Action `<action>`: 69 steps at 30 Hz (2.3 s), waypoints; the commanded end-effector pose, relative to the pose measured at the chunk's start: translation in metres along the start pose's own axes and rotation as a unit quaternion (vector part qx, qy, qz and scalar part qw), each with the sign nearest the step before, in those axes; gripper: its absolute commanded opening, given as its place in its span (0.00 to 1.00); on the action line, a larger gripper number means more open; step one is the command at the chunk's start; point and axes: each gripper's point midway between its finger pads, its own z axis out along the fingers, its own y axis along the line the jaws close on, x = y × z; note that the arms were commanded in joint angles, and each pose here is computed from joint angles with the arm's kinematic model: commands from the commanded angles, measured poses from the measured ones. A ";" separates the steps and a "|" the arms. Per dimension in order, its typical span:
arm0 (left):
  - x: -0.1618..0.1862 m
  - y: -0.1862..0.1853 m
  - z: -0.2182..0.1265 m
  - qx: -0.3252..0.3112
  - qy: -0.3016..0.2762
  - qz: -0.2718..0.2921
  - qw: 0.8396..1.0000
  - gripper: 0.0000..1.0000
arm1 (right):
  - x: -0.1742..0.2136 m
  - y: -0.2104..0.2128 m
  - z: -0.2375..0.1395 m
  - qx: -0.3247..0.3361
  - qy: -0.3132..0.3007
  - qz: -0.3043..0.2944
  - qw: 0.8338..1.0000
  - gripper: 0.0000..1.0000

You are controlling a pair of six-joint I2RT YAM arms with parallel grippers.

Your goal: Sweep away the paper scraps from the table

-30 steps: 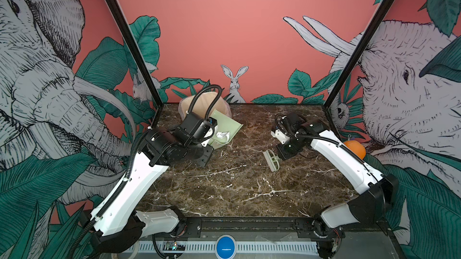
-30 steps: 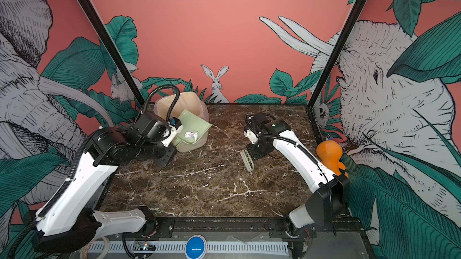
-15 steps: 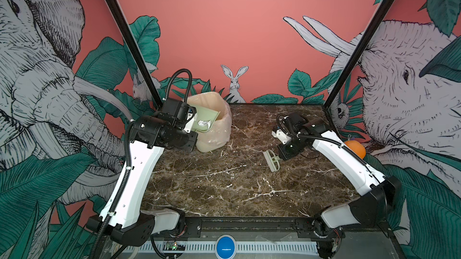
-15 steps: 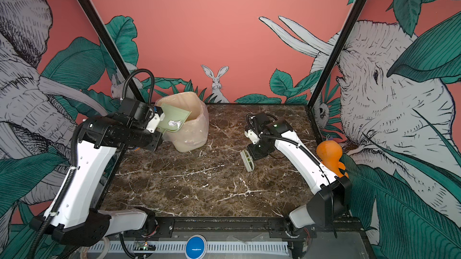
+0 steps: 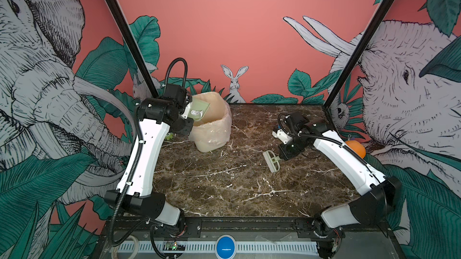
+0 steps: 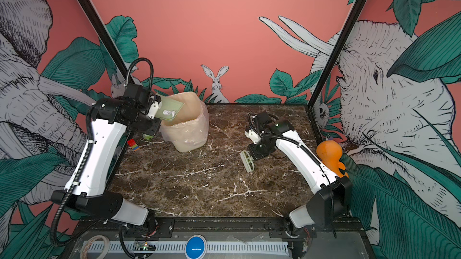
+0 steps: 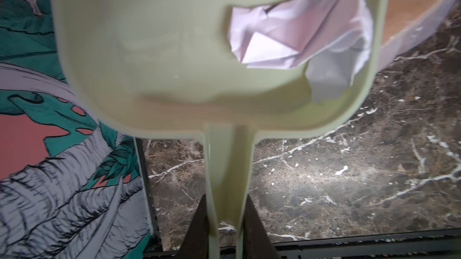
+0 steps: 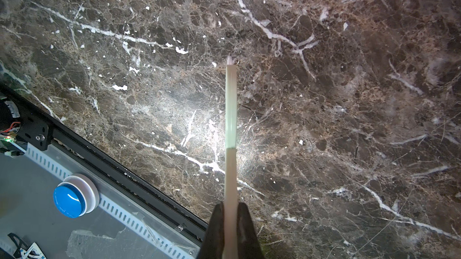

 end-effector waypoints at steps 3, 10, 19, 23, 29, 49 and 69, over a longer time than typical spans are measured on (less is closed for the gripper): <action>-0.002 0.019 0.000 -0.074 0.024 0.054 0.995 0.00 | 0.005 0.003 -0.004 -0.011 0.011 -0.004 1.000 0.00; -0.024 0.017 0.004 -0.152 0.034 0.134 0.979 0.00 | 0.007 0.003 -0.002 -0.014 0.019 -0.005 1.000 0.00; -0.027 0.030 0.001 -0.271 0.062 0.226 0.934 0.00 | 0.006 0.005 -0.002 -0.020 0.022 -0.006 1.000 0.00; -0.036 0.032 -0.007 -0.329 0.060 0.275 0.901 0.00 | 0.006 0.005 -0.003 -0.020 0.025 -0.009 0.999 0.00; -0.060 0.040 -0.034 -0.429 0.024 0.333 0.839 0.00 | 0.009 0.008 -0.004 -0.028 0.024 -0.005 0.999 0.00; -0.064 0.031 -0.072 -0.408 -0.065 0.301 0.860 0.00 | 0.004 0.002 -0.002 -0.018 0.006 0.002 1.000 0.00; -0.020 -0.260 0.022 0.127 -0.173 0.144 0.966 0.00 | -0.018 -0.096 -0.016 -0.054 -0.193 0.254 0.946 0.00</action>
